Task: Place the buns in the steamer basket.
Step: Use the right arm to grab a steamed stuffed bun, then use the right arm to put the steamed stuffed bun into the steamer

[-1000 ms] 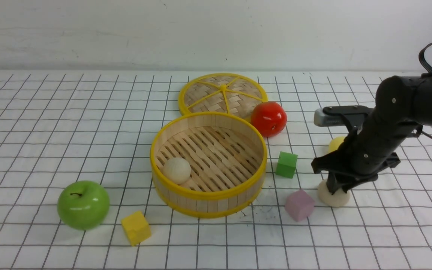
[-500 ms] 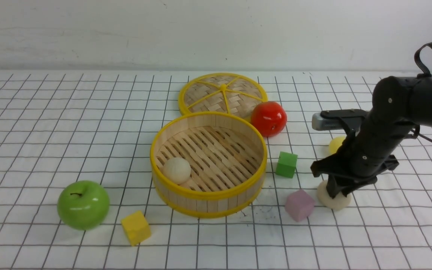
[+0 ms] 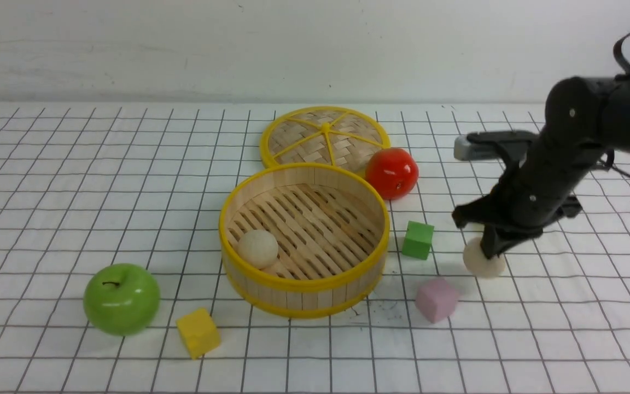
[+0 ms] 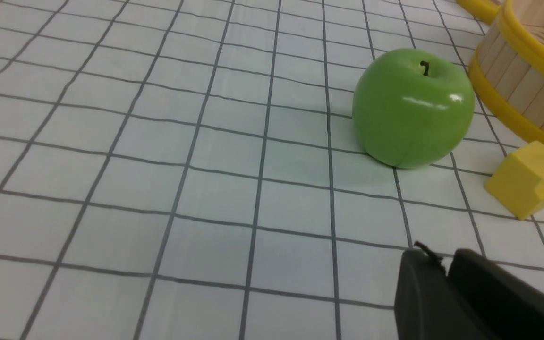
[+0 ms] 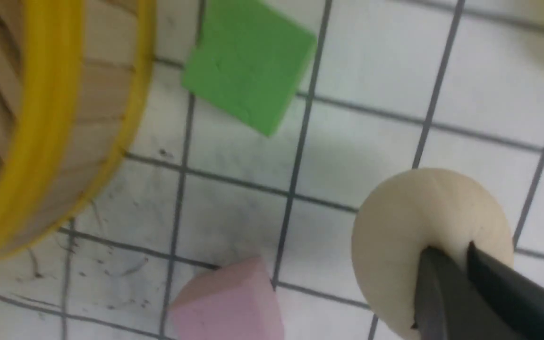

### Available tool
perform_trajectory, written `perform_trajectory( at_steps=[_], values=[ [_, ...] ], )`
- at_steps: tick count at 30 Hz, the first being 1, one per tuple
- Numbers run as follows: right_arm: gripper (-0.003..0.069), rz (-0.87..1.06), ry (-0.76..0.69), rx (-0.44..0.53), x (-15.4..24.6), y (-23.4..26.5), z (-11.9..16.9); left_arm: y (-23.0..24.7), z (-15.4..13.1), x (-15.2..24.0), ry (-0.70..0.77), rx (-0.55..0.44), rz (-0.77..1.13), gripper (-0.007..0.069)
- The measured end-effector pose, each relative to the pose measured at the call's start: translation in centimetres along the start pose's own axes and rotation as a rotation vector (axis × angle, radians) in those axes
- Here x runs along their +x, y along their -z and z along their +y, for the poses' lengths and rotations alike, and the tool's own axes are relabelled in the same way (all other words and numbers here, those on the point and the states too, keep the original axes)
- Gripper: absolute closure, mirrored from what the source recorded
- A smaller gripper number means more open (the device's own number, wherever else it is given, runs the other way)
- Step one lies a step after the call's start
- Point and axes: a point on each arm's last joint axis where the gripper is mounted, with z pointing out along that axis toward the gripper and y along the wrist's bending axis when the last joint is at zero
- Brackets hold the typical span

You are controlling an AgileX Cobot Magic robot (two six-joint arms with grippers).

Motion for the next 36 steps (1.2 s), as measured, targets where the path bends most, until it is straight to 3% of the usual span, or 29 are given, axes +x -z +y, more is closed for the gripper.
perform_trajectory(
  at_steps=[2, 7, 9, 12, 17, 21, 25, 26, 31, 36],
  values=[
    [0.0654, -0.041, -0.004, -0.02, -1.0, 1.2, 0.4, 0.0, 0.0, 0.0, 0.0, 0.0, 0.0, 0.0551],
    [0.0654, -0.19, 0.024, -0.18, -3.5, 5.1, 3.7, 0.0, 0.0, 0.0, 0.0, 0.0, 0.0, 0.0547],
    [0.0654, -0.231, 0.079, -0.274, -3.7, 5.4, 6.3, 0.0, 0.0, 0.0, 0.0, 0.0, 0.0, 0.0543],
    [0.0654, -0.232, 0.161, -0.328, -3.4, 4.4, 9.4, 0.0, 0.0, 0.0, 0.0, 0.0, 0.0, 0.054],
    [0.0638, -0.161, 0.252, -0.326, -2.6, 0.1, 12.6, 0.0, 0.0, 0.0, 0.0, 0.0, 0.0, 0.0535],
    [0.0608, -0.108, 0.228, -0.3, -2.3, -2.2, 12.7, 0.0, 0.0, 0.0, 0.0, 0.0, 0.0, 0.0533],
    [0.0522, -0.077, 0.168, -0.265, -2.2, -3.3, 12.3, 0.0, 0.0, 0.0, 0.0, 0.0, 0.0, 0.0533],
    [0.0461, -0.076, 0.163, -0.25, -2.2, -3.4, 12.1, 0.0, 0.0, 0.0, 0.0, 0.0, 0.0, 0.0533],
    [0.0301, -0.064, 0.171, -0.246, -2.3, -2.9, 12.2, 0.0, 0.0, 0.0, 0.0, 0.0, 0.0, 0.0528],
    [0.0238, -0.074, 0.216, -0.23, -3.4, -0.9, 12.3, 0.0, 0.0, 0.0, 0.0, 0.0, 0.0, 0.0523]
  ],
)
